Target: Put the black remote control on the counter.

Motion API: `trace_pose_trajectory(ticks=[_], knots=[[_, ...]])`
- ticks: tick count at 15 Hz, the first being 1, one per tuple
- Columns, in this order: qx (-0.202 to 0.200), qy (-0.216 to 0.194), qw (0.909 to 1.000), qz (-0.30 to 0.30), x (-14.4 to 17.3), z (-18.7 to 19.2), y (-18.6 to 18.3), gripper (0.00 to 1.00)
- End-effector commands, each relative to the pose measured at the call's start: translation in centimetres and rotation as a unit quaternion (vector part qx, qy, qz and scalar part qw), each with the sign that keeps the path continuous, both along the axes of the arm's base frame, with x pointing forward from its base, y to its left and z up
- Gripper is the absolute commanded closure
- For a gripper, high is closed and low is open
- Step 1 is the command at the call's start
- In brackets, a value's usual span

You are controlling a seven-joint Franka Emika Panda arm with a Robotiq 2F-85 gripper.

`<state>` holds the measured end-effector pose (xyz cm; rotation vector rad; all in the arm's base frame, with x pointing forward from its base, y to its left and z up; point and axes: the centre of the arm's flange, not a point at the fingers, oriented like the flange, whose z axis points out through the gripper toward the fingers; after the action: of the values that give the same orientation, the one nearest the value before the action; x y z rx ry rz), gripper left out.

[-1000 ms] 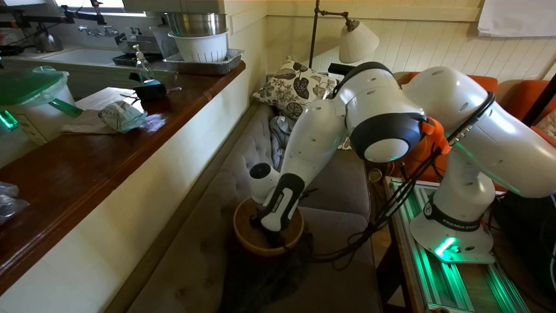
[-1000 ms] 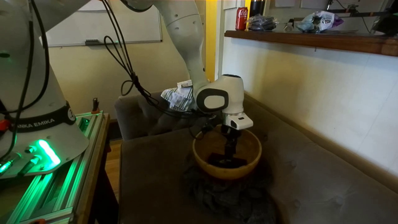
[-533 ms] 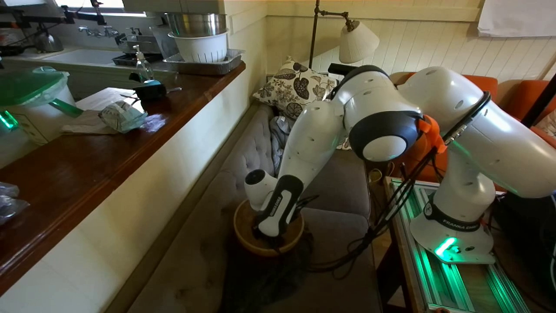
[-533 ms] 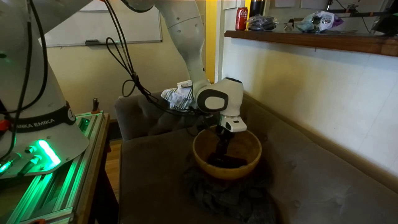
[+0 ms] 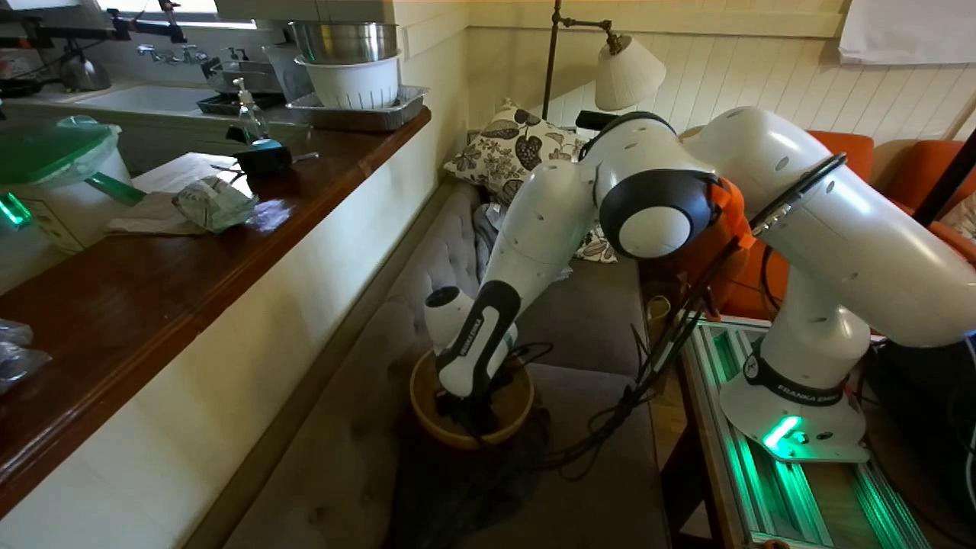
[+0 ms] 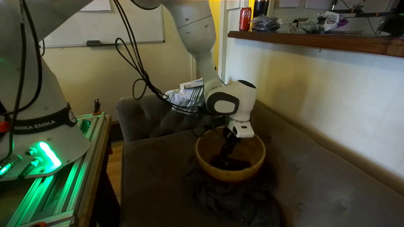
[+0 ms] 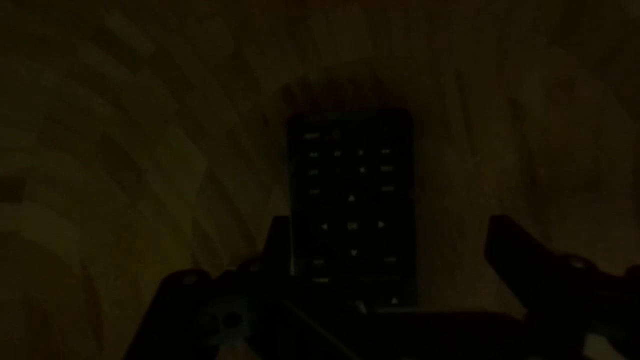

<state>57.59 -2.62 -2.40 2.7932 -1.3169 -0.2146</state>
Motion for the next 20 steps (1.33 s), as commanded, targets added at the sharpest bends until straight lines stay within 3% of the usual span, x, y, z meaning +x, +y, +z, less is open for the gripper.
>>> trace_pose_trajectory(ticks=[1,9,14,20], knots=[[-0.005,-0.007,1.0,0.002,-0.1,-0.1,0.1,0.0],[-0.003,-0.013,0.9999,-0.001,2.3,-0.8,-1.1,0.0],[-0.036,-0.011,0.9991,0.021,3.3,-1.2,-2.7,0.0],[-0.06,0.023,0.9958,0.065,2.9,-0.6,-4.4,0.0]])
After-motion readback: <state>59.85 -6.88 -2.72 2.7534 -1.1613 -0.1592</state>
